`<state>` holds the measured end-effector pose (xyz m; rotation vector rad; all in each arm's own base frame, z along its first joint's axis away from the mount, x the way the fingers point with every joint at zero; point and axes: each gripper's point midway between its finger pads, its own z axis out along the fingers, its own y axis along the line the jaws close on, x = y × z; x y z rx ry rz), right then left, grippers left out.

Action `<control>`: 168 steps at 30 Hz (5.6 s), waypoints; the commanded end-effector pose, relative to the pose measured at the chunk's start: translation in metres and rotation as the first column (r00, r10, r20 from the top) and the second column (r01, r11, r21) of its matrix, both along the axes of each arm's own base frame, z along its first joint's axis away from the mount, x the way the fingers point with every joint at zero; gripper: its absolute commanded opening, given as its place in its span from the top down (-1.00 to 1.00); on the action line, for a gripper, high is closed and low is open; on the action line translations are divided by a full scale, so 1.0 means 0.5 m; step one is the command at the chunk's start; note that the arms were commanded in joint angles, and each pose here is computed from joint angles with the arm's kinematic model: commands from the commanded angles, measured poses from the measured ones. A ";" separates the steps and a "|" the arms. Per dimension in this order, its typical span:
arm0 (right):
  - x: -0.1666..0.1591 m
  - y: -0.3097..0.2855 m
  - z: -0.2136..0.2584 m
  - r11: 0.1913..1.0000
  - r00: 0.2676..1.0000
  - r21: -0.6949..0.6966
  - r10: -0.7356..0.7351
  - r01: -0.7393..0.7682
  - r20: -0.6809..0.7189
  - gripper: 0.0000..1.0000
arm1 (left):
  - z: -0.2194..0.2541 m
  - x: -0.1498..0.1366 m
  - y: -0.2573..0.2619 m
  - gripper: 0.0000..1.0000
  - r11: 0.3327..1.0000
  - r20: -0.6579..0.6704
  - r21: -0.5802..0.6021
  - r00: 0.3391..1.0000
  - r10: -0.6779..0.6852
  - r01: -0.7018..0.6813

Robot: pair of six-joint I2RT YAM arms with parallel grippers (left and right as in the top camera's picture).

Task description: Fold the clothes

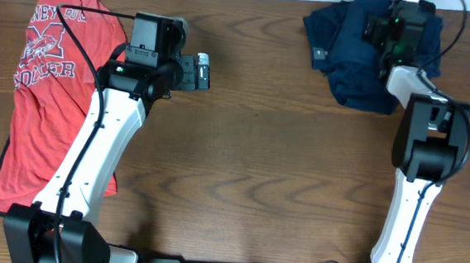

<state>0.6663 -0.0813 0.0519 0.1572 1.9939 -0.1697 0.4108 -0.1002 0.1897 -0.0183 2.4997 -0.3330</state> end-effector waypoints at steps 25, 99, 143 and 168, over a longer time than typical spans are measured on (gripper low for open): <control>-0.176 0.140 0.290 0.972 0.958 0.140 0.212 -0.187 -0.193 -0.99 | -0.021 0.021 0.021 -0.96 0.998 0.000 0.058 1.000 0.030 -0.030; -0.689 0.186 0.695 0.920 0.964 0.312 0.264 -0.239 -0.042 -0.98 | 0.232 -0.116 0.057 -0.96 0.998 0.266 0.025 0.963 0.045 -0.054; -0.730 0.190 0.633 0.914 0.946 0.361 0.266 -0.187 -0.185 -0.98 | -0.023 -0.325 0.183 -0.96 0.986 0.789 0.036 0.610 0.073 -0.165; -0.730 0.190 0.633 0.914 0.946 0.361 0.266 -0.187 -0.185 -0.98 | -0.103 -0.333 0.195 -0.96 0.981 0.711 0.046 0.696 0.098 -0.186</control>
